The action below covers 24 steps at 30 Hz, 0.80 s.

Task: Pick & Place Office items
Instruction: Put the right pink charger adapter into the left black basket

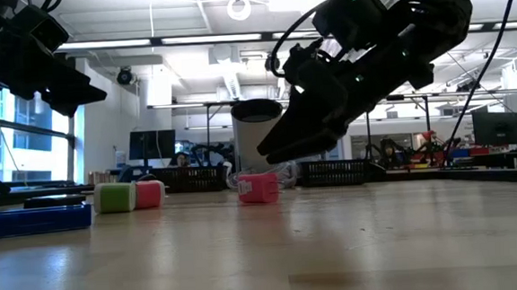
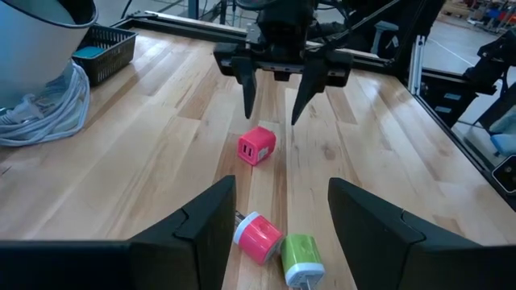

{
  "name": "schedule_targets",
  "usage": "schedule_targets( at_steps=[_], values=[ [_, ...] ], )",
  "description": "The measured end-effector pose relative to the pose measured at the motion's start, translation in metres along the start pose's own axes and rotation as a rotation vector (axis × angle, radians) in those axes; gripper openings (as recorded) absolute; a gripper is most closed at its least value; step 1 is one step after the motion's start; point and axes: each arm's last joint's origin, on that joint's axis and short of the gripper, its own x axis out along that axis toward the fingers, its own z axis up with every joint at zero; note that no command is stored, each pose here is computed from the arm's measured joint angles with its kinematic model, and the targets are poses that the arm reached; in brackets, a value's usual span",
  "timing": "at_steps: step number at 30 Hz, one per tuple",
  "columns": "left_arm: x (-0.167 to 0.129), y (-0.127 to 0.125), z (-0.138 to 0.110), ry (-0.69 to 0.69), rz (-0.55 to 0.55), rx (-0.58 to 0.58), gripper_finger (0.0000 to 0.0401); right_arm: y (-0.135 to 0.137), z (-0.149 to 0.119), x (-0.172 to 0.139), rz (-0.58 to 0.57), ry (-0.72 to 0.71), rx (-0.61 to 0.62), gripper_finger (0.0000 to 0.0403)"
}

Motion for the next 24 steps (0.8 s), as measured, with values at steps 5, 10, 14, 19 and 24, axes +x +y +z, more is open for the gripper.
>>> schedule_targets(
  at_steps=[5, 10, 14, 19, 24],
  values=[
    [0.000, 0.000, 0.000, 0.000, 0.000, 0.000, 0.0192, 0.003, 0.000, 0.000, -0.005, -0.012, 0.001, 0.0265],
    [0.000, 0.000, 0.000, 0.000, 0.000, 0.001, 0.0192, 0.002, -0.012, 0.007, 0.016, 0.038, 0.021, 0.0265],
    [0.000, 0.000, 0.000, 0.000, 0.000, 0.001, 0.0192, 0.001, -0.022, 0.018, 0.029, 0.068, 0.031, 0.0265],
    [0.000, 0.000, 0.000, 0.000, 0.000, 0.000, 0.0192, 0.003, -0.017, 0.025, 0.052, 0.021, 0.035, 0.0265],
    [0.000, 0.000, 0.000, 0.000, 0.000, -0.001, 0.0192, 0.004, -0.015, 0.026, 0.039, 0.013, 0.033, 0.0265]
  ],
)
